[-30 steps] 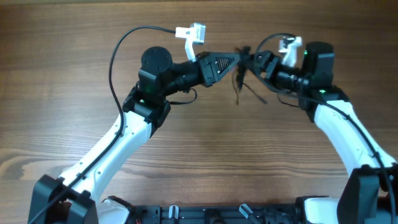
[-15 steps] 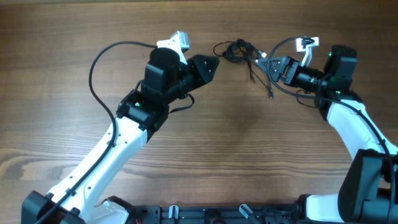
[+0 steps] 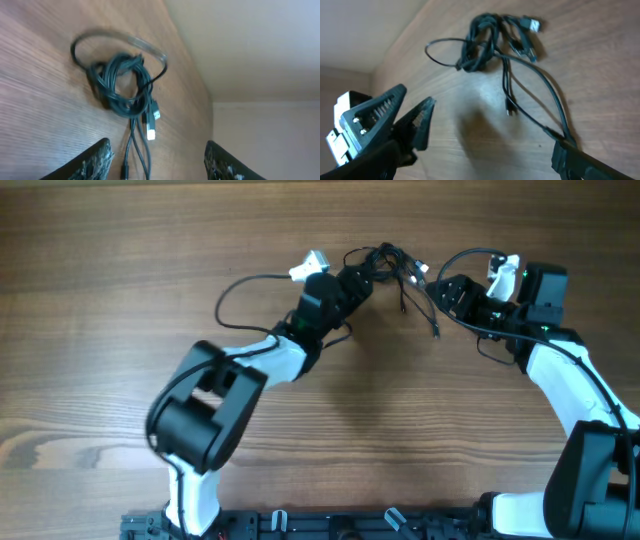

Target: Untangle cables

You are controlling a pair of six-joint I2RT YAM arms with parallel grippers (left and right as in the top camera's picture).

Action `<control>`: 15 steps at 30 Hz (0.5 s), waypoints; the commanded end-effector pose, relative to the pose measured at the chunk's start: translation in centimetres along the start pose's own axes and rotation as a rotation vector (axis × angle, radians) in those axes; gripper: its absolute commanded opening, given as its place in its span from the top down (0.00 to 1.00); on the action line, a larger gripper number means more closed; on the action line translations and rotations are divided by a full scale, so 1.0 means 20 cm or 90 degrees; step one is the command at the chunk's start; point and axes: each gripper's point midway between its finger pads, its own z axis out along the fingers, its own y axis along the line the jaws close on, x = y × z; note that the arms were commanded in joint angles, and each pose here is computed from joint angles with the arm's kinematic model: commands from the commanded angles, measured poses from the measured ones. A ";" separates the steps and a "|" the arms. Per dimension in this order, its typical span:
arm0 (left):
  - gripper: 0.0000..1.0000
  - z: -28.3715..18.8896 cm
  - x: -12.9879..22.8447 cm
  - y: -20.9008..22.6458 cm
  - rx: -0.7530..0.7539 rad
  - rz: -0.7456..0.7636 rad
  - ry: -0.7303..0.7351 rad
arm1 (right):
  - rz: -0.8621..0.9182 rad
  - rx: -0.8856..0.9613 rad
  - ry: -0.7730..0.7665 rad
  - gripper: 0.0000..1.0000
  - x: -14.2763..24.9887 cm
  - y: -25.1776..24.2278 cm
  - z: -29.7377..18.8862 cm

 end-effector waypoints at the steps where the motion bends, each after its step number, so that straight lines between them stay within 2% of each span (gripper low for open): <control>1: 0.37 0.10 0.03 0.13 0.000 -0.113 -0.032 | 0.005 0.021 -0.002 0.00 0.00 -0.02 -0.02; 3: 0.34 0.17 0.02 0.16 -0.003 -0.117 -0.039 | 0.006 0.023 0.003 0.00 0.01 -0.02 -0.02; 5: 0.32 0.23 0.00 0.13 0.011 -0.106 -0.045 | -0.046 0.028 -0.002 0.01 0.00 -0.03 -0.02; 7: 0.34 0.24 -0.04 0.08 0.026 0.004 -0.045 | -0.058 0.094 -0.037 0.00 -0.05 -0.09 -0.02; 8: 0.25 0.24 -0.03 -0.01 0.061 0.093 0.003 | -0.067 0.094 -0.052 0.00 -0.08 -0.07 -0.01; 9: 0.01 0.22 -0.04 -0.05 0.081 0.119 0.032 | -0.078 0.085 -0.058 0.01 -0.10 -0.03 0.00; 11: 0.01 0.14 -0.11 -0.12 0.083 0.172 0.066 | -0.117 0.108 -0.084 0.04 -0.15 0.06 0.03; 13: 0.00 0.07 -0.21 -0.15 0.046 0.221 0.055 | -0.138 0.131 -0.103 0.04 -0.19 0.15 0.09; 15: 0.00 -0.05 -0.33 -0.17 -0.007 0.272 0.037 | -0.124 0.124 -0.096 0.09 -0.21 0.19 0.18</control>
